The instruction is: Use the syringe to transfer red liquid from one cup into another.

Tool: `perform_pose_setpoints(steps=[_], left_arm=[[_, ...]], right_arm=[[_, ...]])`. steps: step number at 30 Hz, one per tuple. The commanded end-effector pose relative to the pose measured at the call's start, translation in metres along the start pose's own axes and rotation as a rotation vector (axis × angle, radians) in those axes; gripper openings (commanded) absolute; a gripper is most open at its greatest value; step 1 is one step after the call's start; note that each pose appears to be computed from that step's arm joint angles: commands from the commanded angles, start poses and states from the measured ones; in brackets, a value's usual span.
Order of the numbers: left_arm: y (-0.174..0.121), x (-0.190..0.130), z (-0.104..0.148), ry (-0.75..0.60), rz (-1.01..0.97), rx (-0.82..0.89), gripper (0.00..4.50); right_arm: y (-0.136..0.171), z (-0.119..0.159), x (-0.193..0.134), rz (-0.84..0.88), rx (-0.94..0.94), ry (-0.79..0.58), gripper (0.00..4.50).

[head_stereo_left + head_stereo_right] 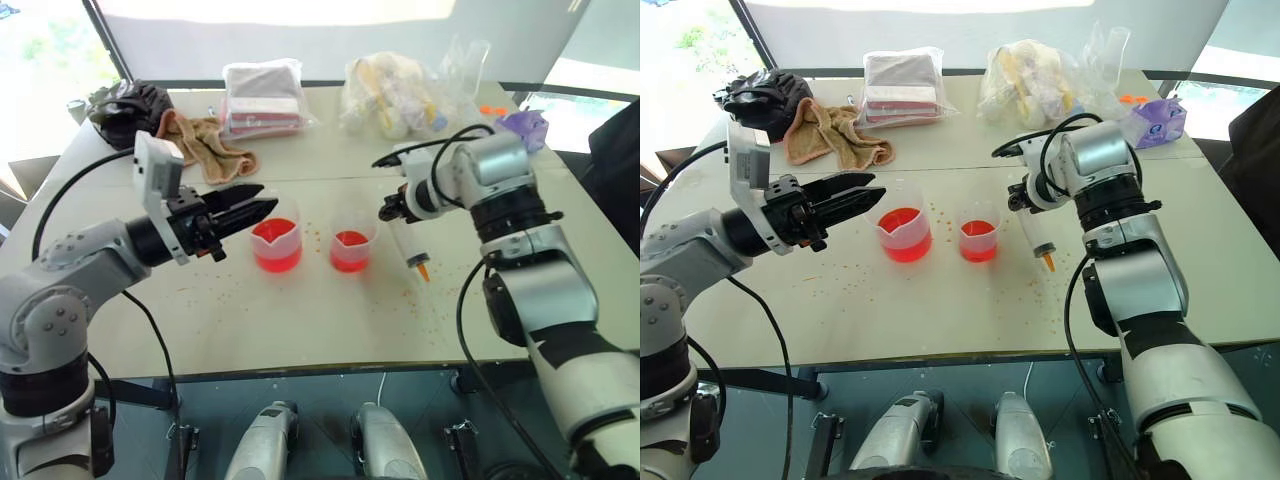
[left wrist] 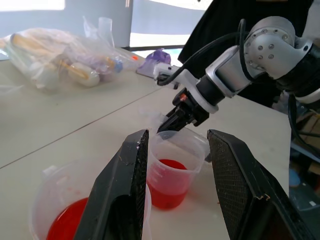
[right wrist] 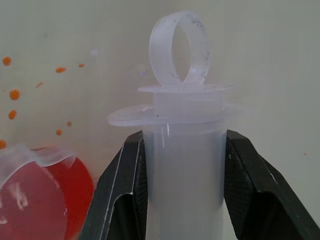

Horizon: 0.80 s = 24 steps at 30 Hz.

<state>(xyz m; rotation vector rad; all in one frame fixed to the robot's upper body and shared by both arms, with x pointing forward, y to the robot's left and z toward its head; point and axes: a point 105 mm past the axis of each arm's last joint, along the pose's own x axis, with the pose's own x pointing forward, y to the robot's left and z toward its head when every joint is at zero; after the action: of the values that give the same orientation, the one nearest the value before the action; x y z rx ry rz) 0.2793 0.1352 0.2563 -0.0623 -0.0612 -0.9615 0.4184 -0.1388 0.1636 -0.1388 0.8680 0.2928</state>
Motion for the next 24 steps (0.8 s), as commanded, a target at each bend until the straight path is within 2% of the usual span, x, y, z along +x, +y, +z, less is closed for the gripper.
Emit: perform_pose_setpoints(steps=[1, 4, 7, 11, 15, 18, 20, 23, 24], left_arm=[[-0.007, -0.002, 0.012, -0.033, -0.008, 0.044, 1.98], [-0.008, -0.002, 0.014, -0.037, -0.016, 0.032, 1.98], [-0.009, -0.002, 0.013, -0.027, -0.024, 0.027, 1.98], [-0.008, -0.007, 0.013, -0.011, -0.024, 0.025, 1.98], [-0.003, -0.017, 0.014, 0.021, -0.005, 0.037, 1.98], [0.001, -0.030, 0.014, 0.059, 0.016, 0.051, 1.98], [0.004, -0.036, 0.016, 0.073, 0.025, 0.055, 1.98], [0.006, -0.043, 0.016, 0.098, 0.036, 0.065, 1.98], [0.007, -0.049, 0.017, 0.114, 0.040, 0.067, 1.98]], right_arm=[[-0.006, 0.004, -0.001, -0.033, -0.006, -0.019, 2.89], [-0.007, 0.004, 0.001, -0.037, 0.001, -0.020, 4.43], [-0.008, 0.008, -0.003, -0.040, -0.008, -0.048, 4.43], [-0.014, 0.029, -0.022, -0.055, -0.076, -0.179, 4.43], [-0.024, 0.044, -0.051, -0.040, -0.110, -0.284, 4.43], [-0.029, 0.055, -0.084, 0.008, -0.202, -0.417, 4.43], [-0.022, 0.057, -0.102, 0.081, -0.280, -0.483, 4.43], [-0.012, 0.048, -0.120, 0.170, -0.393, -0.499, 4.43], [-0.005, 0.036, -0.134, 0.233, -0.502, -0.510, 4.43]])
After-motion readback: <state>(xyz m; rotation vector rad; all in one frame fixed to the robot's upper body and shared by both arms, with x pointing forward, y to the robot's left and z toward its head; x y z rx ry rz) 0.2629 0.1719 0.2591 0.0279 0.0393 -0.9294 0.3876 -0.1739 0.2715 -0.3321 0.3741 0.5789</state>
